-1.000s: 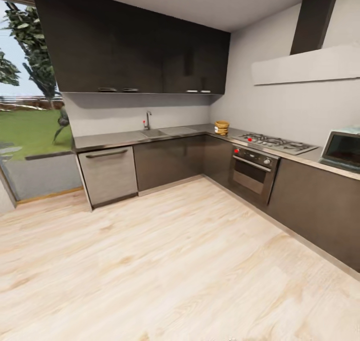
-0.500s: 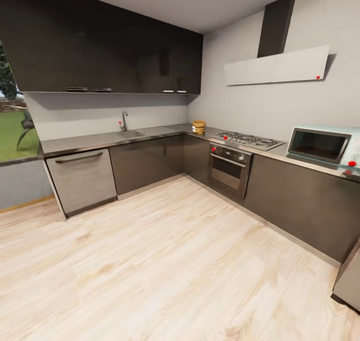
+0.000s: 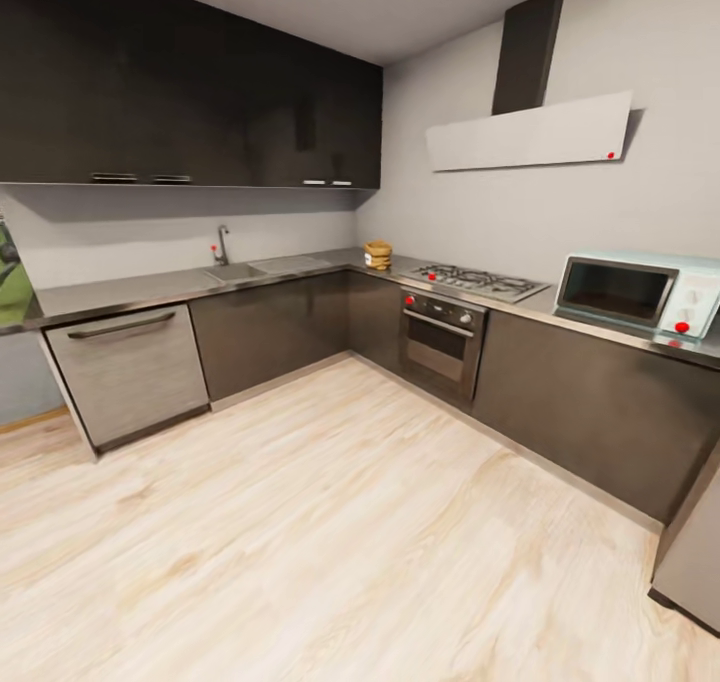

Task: In the kitchen, take the popcorn bag from the countertop, put it into the microwave, and heat it until the popcorn is cooked so the cooked popcorn ends up inside the bag.

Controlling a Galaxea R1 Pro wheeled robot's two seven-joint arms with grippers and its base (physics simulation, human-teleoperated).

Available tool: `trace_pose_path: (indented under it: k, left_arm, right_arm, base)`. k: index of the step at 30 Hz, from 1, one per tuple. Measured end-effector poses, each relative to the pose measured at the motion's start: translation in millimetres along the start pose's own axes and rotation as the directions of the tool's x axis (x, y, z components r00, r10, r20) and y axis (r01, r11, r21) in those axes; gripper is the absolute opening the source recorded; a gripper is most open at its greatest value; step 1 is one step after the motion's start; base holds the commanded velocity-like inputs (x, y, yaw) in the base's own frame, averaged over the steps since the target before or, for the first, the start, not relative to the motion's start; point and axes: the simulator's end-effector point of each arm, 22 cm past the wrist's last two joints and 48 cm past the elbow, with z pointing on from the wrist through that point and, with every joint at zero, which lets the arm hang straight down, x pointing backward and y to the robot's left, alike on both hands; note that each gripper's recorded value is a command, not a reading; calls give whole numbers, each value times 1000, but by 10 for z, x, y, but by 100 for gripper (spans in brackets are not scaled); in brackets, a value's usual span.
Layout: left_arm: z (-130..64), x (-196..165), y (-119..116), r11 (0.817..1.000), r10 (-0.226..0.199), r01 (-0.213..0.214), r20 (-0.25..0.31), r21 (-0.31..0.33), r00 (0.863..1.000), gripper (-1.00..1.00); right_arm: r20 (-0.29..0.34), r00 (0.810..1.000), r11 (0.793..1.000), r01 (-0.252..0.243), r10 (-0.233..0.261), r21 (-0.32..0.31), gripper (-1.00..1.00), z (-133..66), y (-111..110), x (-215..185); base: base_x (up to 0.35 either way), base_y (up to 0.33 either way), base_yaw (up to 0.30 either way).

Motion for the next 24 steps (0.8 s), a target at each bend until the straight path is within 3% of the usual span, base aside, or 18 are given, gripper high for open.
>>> trace_pose_path:
  k: [12,18,24]
  left_arm:
    - [0,-9,3,1000,-1,1,3,-1,1000,100]
    - [0,-19,3,1000,-2,2,7,-2,1000,100]
    - [1,-38,3,1000,-2,2,13,-2,1000,100]
  right_arm:
    - [-1,1000,1000,0,0,-2,100,0,25,2]
    - [2,1000,1000,-5,5,2,100,0,-4,-8]
    - [5,1000,1000,-5,5,3,100,2,-5,-21]
  base:
    - [323,0,0]
    - [274,0,-238]
    - [46,0,-255]
